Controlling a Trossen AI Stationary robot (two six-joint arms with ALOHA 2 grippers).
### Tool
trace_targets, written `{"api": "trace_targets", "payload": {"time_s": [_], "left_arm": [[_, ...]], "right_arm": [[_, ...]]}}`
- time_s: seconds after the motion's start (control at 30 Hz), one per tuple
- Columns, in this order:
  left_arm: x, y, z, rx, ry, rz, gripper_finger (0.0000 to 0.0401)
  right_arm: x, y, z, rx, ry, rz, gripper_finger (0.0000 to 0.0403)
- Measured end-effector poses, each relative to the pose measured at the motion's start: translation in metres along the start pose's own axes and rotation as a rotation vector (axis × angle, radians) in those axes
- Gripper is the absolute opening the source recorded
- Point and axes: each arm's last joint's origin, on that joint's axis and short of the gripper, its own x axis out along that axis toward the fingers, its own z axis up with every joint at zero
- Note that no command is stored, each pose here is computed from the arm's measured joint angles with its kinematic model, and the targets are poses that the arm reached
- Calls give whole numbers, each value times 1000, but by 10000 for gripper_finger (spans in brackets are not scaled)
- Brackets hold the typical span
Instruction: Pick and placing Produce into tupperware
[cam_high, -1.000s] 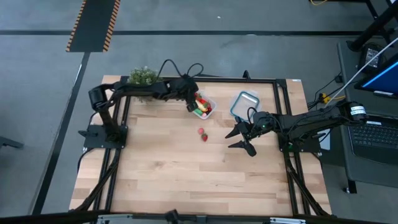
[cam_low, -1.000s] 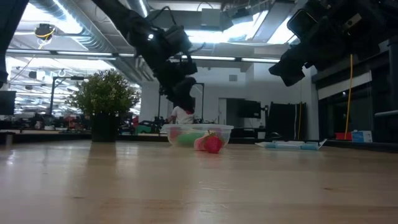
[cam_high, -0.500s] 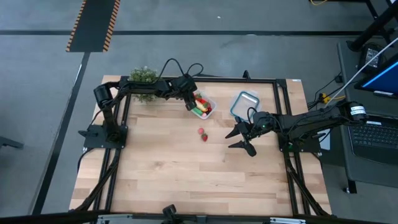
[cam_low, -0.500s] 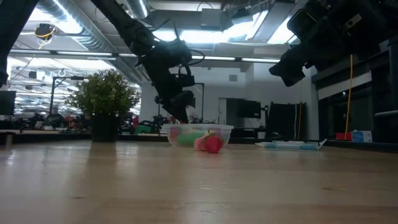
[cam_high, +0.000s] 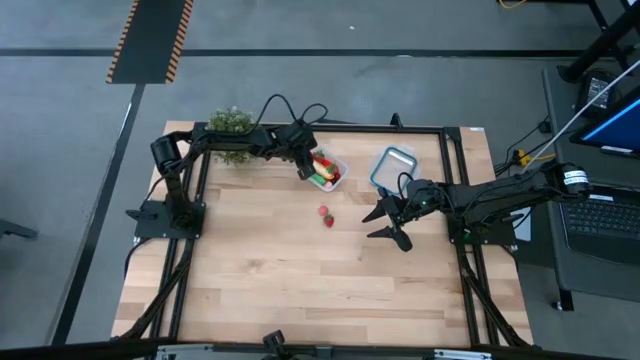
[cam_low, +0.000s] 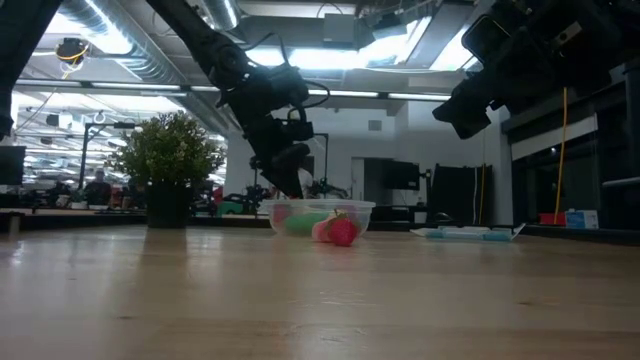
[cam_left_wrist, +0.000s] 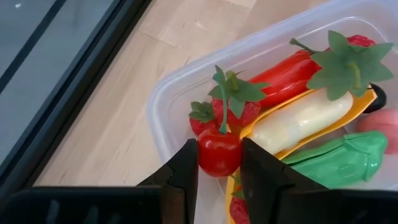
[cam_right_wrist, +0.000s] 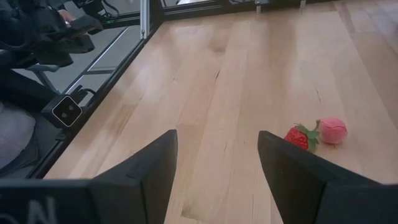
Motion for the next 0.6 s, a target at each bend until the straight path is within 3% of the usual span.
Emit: {"api": "trace_targets", "payload": {"time_s": [0.6], "left_arm": [[0,0,0,4,0,-9,84]], "right_arm": [[0,0,0,3,0,0,225]]}}
